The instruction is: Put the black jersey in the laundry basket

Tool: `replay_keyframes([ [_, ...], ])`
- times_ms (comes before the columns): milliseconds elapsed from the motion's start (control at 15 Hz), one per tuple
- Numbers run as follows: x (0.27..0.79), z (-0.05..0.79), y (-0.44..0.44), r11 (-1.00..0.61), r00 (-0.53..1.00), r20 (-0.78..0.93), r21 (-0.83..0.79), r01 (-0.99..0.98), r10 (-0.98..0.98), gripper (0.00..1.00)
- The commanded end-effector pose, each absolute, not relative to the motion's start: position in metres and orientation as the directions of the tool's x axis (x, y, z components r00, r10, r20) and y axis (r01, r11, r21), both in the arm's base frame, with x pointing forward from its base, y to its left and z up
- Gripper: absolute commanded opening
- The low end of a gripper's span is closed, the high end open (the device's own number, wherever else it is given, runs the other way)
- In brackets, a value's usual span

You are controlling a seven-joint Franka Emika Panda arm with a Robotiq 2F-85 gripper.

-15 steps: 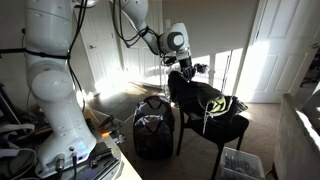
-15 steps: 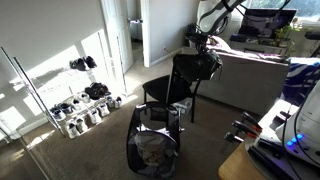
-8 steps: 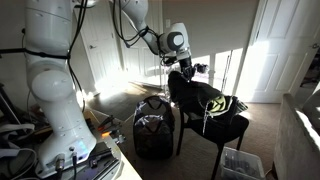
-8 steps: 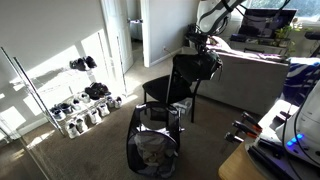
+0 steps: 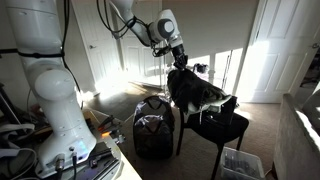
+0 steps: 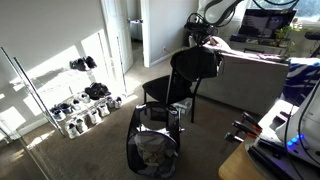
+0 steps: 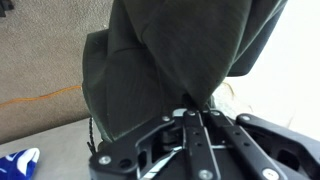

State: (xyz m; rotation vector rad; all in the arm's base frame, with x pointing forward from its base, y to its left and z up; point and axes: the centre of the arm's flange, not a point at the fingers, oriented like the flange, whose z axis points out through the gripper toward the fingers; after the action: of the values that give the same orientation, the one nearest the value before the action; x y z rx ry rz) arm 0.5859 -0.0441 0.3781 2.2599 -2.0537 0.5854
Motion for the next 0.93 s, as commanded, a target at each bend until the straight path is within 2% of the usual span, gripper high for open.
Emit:
replay_keyframes([
  [0, 0.527, 0.431, -0.006, -0.233, 0.156, 0.316, -0.224, -0.946, -0.936, 0.04],
  [400, 0.490, 0.461, 0.040, -0.369, 0.293, 0.307, -0.229, -0.900, -0.905, 0.04],
  [600, 0.473, 0.478, 0.026, -0.494, 0.420, 0.297, -0.249, -0.833, -0.858, 0.04],
  [867, 0.459, 0.514, 0.015, -0.579, 0.503, 0.313, -0.238, -0.780, -0.806, 0.05],
])
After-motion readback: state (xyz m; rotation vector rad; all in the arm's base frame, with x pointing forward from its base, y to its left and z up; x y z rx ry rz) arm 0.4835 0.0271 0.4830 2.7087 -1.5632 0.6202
